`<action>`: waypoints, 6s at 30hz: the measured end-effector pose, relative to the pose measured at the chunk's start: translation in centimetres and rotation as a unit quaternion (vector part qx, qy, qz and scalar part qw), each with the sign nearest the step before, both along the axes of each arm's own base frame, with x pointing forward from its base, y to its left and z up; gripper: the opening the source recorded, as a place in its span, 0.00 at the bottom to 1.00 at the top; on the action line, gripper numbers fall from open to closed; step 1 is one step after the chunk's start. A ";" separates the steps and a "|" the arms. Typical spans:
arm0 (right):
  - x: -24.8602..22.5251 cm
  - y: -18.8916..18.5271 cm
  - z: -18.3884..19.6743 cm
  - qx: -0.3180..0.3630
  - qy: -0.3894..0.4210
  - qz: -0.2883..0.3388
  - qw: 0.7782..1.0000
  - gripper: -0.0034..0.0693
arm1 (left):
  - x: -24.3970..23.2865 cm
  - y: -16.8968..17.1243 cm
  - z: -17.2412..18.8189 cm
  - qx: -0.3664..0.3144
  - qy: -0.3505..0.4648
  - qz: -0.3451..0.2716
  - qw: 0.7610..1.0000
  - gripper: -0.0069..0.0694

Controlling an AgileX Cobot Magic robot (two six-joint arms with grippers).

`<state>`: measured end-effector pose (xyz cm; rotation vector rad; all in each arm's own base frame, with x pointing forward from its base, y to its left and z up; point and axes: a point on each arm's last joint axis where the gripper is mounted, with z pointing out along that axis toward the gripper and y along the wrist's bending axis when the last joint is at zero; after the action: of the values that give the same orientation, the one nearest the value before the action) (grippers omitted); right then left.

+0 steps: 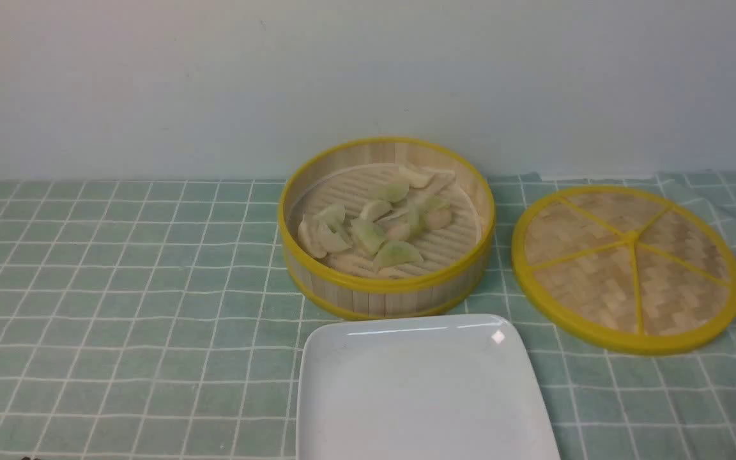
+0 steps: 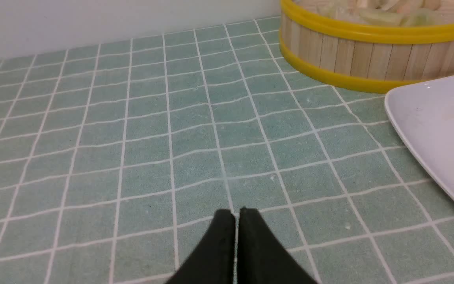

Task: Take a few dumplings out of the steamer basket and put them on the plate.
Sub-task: Use the left arm to grab a dumpling from the steamer, then use the left arm to put the dumpling into the plate

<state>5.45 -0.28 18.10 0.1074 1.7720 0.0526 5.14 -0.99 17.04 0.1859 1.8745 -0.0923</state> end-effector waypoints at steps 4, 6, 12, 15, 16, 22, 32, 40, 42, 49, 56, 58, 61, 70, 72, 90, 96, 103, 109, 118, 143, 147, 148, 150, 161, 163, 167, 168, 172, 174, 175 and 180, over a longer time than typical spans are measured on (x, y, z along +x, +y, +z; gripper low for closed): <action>0.0 0.0 0.0 0.000 0.000 0.000 1.000 0.03 | 0.0 0.0 0.0 0.000 0.000 0.000 1.000 0.08; 0.0 0.0 0.0 0.000 0.000 0.000 1.000 0.03 | 0.0 0.0 0.0 0.000 0.000 0.000 1.000 0.08; 0.0 0.0 0.0 0.000 0.000 0.000 1.000 0.03 | 0.0 0.0 0.0 0.000 0.000 0.000 1.000 0.08; 0.0 0.0 0.0 0.000 0.000 0.000 1.000 0.03 | 0.0 0.0 0.0 0.000 0.000 0.000 1.000 0.08; 0.0 0.0 0.0 0.000 0.000 0.000 1.000 0.03 | 0.0 0.0 0.0 0.000 0.000 0.000 1.000 0.08; 0.0 0.0 0.0 0.000 0.000 0.000 1.000 0.03 | 0.0 0.0 0.0 0.007 -0.003 0.000 1.000 0.08; 0.1 0.3 0.4 0.097 -0.027 0.000 0.995 0.03 | 0.4 -0.2 2.3 -0.242 -0.090 0.031 0.966 0.08; 0.2 0.3 2.6 0.355 -0.144 -0.002 0.924 0.03 | 0.1 2.4 5.8 -0.452 -0.250 0.122 0.847 0.08; 0.1 0.2 2.8 0.364 -0.156 -0.002 0.918 0.03 | -0.5 2.4 8.0 -0.452 -0.276 0.107 0.841 0.08; -0.3 0.5 5.0 0.338 -0.164 0.021 0.926 0.03 | 1.3 -1.4 18.3 -0.258 -0.128 -0.036 0.957 0.08; -0.7 1.3 13.4 0.166 -0.030 0.065 0.984 0.03 | 11.1 -4.6 19.9 -0.097 0.231 -0.132 0.959 0.08; -0.3 1.4 14.6 0.133 0.020 0.067 0.989 0.03 | 13.7 -5.0 19.3 -0.076 0.279 -0.139 0.947 0.08; 1.6 1.7 15.9 0.054 0.165 0.079 0.982 0.03 | 20.0 -6.1 18.1 -0.037 0.341 -0.166 0.924 0.08; 2.9 2.2 15.5 0.003 0.271 0.117 0.955 0.03 | 29.1 -11.7 17.0 0.074 0.339 -0.234 0.908 0.08; 2.9 2.2 15.5 0.005 0.271 0.118 0.955 0.03 | 30.2 -12.8 16.9 0.093 0.336 -0.241 0.906 0.08; 2.7 2.8 15.5 0.043 0.282 0.132 0.949 0.03 | 41.7 -17.5 5.1 0.154 0.322 -0.230 0.905 0.41; 2.6 2.8 15.4 0.045 0.284 0.133 0.948 0.03 | 42.5 -17.6 2.6 0.165 0.326 -0.225 0.903 0.66; 2.6 2.8 15.4 0.046 0.286 0.133 0.948 0.03 | 43.1 -17.7 1.0 0.168 0.324 -0.221 0.904 0.61; 2.6 2.8 15.4 0.046 0.288 0.134 0.947 0.03 | 43.4 -17.7 2.0 0.163 0.319 -0.214 0.909 0.21; 2.5 2.8 15.3 0.046 0.295 0.134 0.945 0.03 | 42.4 -17.6 9.5 0.159 0.319 -0.223 0.907 0.08; 2.3 2.8 15.2 0.045 0.306 0.136 0.941 0.03 | 44.0 -18.0 2.2 0.182 0.394 -0.227 0.872 0.64; 2.4 2.8 15.2 0.045 0.302 0.135 0.943 0.03 | 44.4 -18.1 1.4 0.180 0.383 -0.224 0.878 0.66; 2.4 2.8 15.2 0.045 0.302 0.135 0.943 0.03 | 44.5 -18.2 1.2 0.180 0.382 -0.224 0.878 0.66; 2.4 2.8 15.3 0.045 0.301 0.135 0.943 0.03 | 44.5 -18.2 0.8 0.180 0.385 -0.224 0.877 0.64; 2.4 2.8 15.3 0.045 0.300 0.135 0.943 0.03 | 44.8 -18.3 0.9 0.180 0.383 -0.222 0.878 0.47; 2.4 2.8 15.3 0.045 0.300 0.135 0.943 0.03 | 44.8 -18.2 1.6 0.182 0.380 -0.223 0.879 0.47; 2.4 2.8 15.3 0.045 0.300 0.135 0.943 0.03 | 44.0 -17.7 6.4 0.189 0.356 -0.217 0.889 0.47; 2.4 2.8 15.3 0.045 0.300 0.135 0.943 0.03 | 43.7 -17.6 7.9 0.188 0.345 -0.216 0.894 0.47; 2.4 2.8 15.3 0.045 0.300 0.135 0.943 0.03 | 42.4 -17.1 13.2 0.180 0.298 -0.210 0.914 0.47; 2.4 2.8 15.3 0.045 0.300 0.135 0.943 0.03 | 40.9 -16.8 16.9 0.161 0.270 -0.203 0.927 0.47; 2.4 2.8 15.3 0.045 0.300 0.135 0.943 0.03 | 40.3 -16.7 18.0 0.148 0.265 -0.202 0.931 0.47; 2.3 2.8 15.2 0.044 0.304 0.136 0.942 0.03 | 35.3 -16.0 21.4 0.084 0.291 -0.214 0.929 0.47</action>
<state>7.79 2.54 33.30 -0.0666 2.3959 0.3289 40.45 -16.98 38.43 0.7551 2.4038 -0.3151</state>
